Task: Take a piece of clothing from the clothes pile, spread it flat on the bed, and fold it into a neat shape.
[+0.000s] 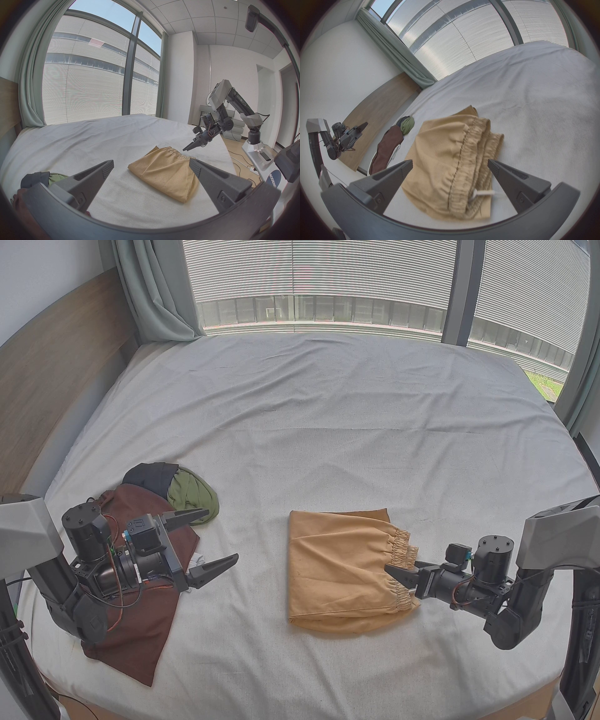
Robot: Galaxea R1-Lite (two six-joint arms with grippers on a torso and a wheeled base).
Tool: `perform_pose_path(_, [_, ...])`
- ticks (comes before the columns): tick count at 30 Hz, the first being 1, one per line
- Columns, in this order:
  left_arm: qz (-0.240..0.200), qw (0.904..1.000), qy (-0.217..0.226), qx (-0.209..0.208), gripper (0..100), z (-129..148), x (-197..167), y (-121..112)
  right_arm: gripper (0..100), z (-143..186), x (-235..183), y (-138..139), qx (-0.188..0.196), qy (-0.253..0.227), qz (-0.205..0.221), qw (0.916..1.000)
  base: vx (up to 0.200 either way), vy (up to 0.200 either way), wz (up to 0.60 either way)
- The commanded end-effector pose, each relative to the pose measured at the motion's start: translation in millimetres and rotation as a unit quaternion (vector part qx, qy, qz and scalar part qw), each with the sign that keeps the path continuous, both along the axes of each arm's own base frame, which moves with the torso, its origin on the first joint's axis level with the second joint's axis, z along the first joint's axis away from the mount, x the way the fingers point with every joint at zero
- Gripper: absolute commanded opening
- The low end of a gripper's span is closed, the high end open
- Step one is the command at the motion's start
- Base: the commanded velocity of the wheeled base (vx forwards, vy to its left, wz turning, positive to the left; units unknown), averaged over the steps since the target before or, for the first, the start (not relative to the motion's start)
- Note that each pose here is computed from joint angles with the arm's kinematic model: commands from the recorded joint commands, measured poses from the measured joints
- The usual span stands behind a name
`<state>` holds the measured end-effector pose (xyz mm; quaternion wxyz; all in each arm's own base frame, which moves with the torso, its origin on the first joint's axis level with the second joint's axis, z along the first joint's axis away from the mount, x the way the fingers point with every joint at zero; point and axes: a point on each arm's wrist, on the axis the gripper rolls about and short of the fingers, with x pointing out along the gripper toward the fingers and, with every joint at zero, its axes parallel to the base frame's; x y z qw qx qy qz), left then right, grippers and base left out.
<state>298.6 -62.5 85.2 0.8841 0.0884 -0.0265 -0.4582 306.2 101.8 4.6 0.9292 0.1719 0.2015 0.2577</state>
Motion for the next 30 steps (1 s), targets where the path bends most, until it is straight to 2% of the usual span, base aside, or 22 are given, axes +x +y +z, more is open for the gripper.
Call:
perform_pose_path(1, [-0.001,1.0000,0.004,0.000,100,-2,-1,0,100,6,-20,-15,-0.008,0.017,0.002,0.9998,0.000,0.000,0.00])
perform_pose_path(6, [0.002,1.0000,0.007,0.002,100,-3,-2,-1,100,-2,-28,-16,-0.015,0.043,0.004,0.9989,0.000,0.000,0.00])
perform_pose_path(14, [0.004,1.0000,0.007,0.002,100,-3,-3,-1,100,-36,-30,-19,-0.022,0.103,0.011,0.9944,0.000,0.000,0.00])
perform_pose_path(20, [0.003,0.9999,0.010,0.002,100,-3,-4,-1,100,-49,-28,-20,-0.024,0.121,0.008,0.9923,0.000,0.000,0.00])
perform_pose_path(25, [0.004,0.9999,0.010,0.003,100,-3,-5,-1,100,-56,-23,-16,-0.004,0.136,0.002,0.9906,0.000,0.000,0.00])
perform_pose_path(30, [0.004,0.9999,0.010,0.003,100,-4,-5,-1,100,-58,-16,-4,0.046,0.160,-0.009,0.9860,0.000,0.000,0.00])
